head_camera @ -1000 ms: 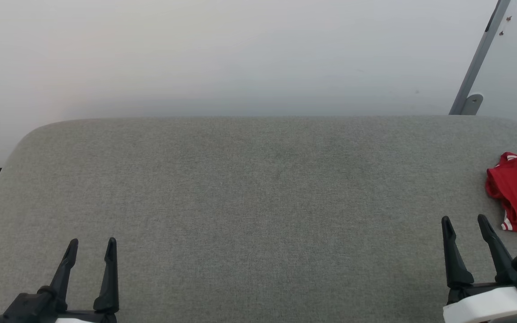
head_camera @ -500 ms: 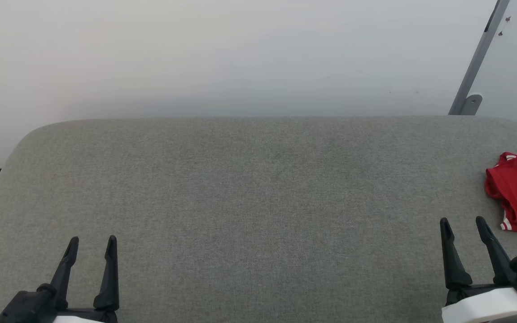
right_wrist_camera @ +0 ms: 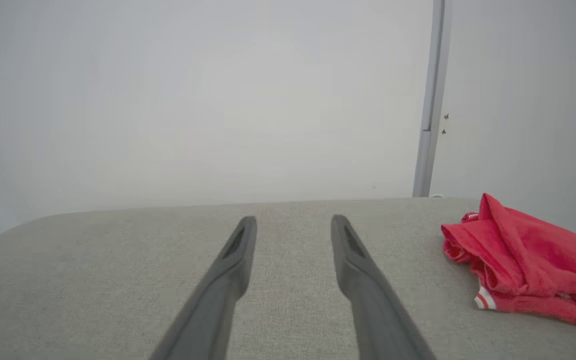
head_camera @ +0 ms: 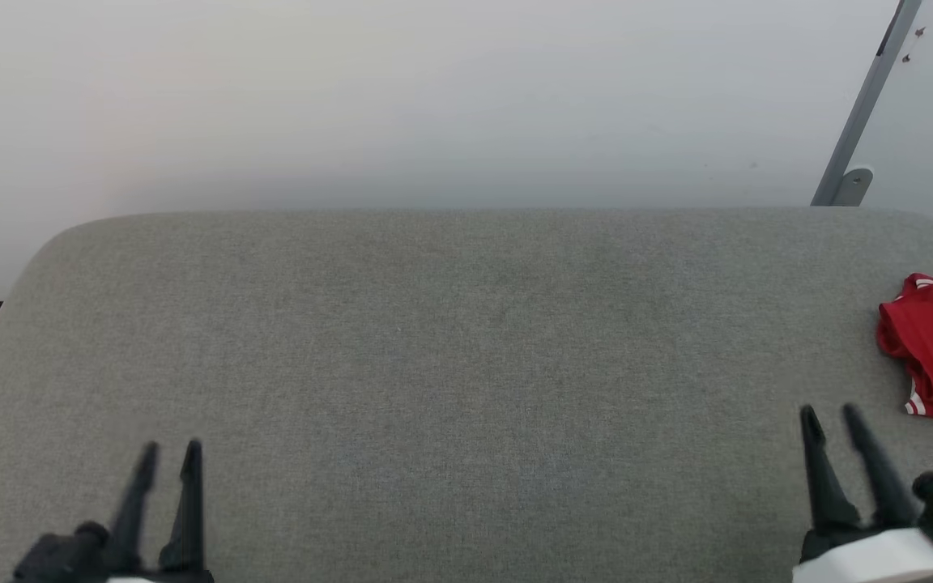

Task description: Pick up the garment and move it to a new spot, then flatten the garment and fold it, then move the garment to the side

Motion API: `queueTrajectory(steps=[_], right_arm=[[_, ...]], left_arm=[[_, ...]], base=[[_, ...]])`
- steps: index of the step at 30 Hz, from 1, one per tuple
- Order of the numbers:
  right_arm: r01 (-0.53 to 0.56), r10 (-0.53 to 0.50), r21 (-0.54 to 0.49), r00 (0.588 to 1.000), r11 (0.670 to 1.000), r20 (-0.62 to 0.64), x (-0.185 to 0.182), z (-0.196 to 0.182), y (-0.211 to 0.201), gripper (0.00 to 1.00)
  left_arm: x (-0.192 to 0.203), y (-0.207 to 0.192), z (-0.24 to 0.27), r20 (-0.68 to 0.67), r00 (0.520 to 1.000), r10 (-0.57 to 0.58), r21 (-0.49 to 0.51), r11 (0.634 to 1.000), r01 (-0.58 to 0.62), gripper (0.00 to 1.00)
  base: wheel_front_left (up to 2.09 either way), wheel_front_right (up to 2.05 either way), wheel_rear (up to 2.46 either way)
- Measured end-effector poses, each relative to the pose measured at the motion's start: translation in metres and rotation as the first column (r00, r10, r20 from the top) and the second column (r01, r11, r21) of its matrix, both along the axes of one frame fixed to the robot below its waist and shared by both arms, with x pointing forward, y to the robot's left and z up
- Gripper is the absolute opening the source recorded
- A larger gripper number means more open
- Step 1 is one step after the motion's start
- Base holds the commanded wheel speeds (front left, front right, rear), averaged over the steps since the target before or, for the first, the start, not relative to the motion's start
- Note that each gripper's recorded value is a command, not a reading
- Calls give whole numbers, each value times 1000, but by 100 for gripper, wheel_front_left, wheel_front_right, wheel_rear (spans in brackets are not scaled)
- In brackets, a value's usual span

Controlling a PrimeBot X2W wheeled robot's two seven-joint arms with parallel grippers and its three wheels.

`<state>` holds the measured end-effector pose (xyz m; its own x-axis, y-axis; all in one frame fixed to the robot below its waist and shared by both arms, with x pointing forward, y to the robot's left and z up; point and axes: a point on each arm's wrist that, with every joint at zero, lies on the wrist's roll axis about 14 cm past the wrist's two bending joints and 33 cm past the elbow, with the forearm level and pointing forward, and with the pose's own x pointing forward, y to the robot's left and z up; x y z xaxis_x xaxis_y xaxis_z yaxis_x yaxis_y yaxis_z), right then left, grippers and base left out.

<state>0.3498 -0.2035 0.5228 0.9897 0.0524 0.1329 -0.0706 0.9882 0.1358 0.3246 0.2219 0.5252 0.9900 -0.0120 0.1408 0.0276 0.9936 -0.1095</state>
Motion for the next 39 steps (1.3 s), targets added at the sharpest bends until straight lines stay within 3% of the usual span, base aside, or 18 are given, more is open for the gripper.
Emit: queueTrajectory(steps=[5, 16, 27, 39], right_arm=[[8, -6, 29, 996, 1000, -83, -9, -26, 1, 0], [50, -23, 224, 992, 973, -122, -4, -30, -3, 0], [80, -26, 393, 990, 916, -140, 2, -29, -7, 0], [100, -13, 546, 987, 832, -161, 7, -31, -7, 0]], left_arm=[[-7, -5, -25, -77, 997, 4, -44, 999, -8, 0], [-1, 0, -31, -113, 993, 19, -241, 970, -46, 0], [8, 1, -31, -127, 992, 19, -409, 910, -69, 0], [17, 1, -31, -135, 991, 6, -563, 823, -81, 0]], base=[[0, 0, 0], [0, 0, 0], [0, 0, 0], [0, 0, 0]])
